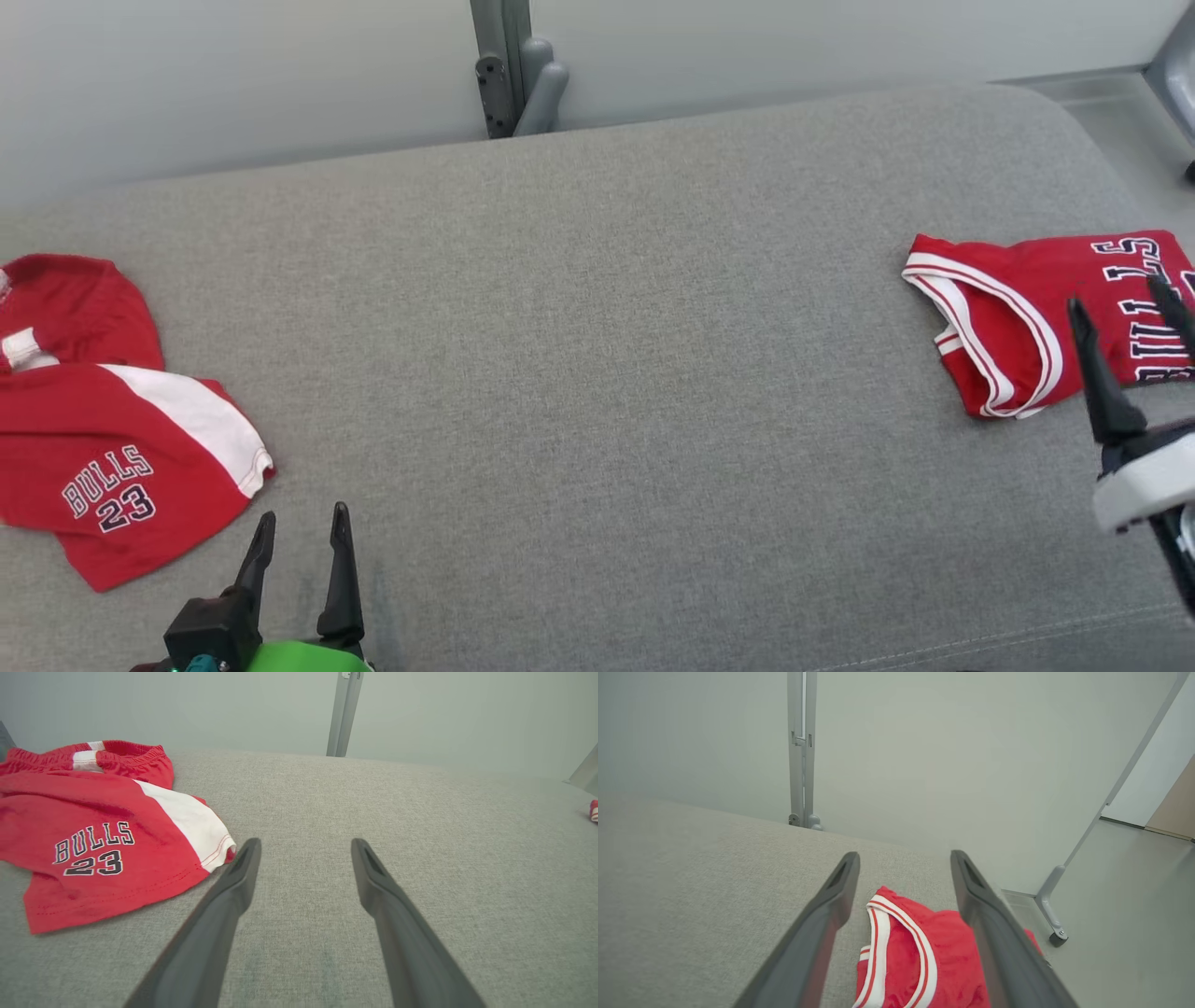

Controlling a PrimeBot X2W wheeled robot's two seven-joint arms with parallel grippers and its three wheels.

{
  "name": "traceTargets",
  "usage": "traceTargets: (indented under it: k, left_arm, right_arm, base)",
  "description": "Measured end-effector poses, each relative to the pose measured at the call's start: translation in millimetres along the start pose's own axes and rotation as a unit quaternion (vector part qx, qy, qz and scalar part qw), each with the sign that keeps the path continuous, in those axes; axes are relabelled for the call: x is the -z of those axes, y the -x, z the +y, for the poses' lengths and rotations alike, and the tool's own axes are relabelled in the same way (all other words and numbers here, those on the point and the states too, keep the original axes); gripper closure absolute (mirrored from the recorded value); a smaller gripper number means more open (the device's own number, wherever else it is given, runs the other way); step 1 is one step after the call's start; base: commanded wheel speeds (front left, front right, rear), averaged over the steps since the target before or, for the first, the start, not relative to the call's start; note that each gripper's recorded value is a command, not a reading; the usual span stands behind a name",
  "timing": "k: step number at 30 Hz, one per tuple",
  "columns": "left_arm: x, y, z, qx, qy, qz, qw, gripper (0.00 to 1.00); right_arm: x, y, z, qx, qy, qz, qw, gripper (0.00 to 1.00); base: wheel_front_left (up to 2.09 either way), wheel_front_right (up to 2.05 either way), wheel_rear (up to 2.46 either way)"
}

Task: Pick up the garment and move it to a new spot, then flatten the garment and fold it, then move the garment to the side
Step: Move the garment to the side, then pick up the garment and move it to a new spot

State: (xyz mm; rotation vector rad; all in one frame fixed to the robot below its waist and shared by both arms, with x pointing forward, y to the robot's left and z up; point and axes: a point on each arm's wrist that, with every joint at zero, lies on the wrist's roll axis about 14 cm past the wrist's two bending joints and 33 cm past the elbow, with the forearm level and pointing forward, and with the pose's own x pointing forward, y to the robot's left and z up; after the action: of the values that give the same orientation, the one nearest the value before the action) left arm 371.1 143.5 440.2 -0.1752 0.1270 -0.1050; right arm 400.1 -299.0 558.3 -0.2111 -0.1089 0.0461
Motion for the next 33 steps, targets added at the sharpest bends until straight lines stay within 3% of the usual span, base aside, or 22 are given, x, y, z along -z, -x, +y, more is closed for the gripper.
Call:
traceTargets:
  k: [9,16,21,33]
  left_arm:
    - [-14,21,16,-0.021,-0.002,-0.023,1.0,0.0]
    - [-14,33,18,-0.024,0.009,-0.025,0.999,0.0]
    - [-16,37,18,-0.022,0.012,-0.031,0.999,0.0]
    - [-32,44,26,-0.034,0.017,-0.058,0.998,0.0]
  right_arm:
    - [1,48,45,0.023,-0.049,-0.021,0.998,0.0]
    - [53,72,89,0.002,-0.078,0.061,0.995,0.0]
    - [67,77,102,0.01,-0.111,0.083,0.99,0.0]
    - [54,61,124,-0.031,-0.099,0.064,0.993,0.0]
  base:
    - [0.0,0.0,0.0]
    - [0.0,0.0,0.0]
    - [0.0,0.0,0.0]
    - [0.0,0.0,0.0]
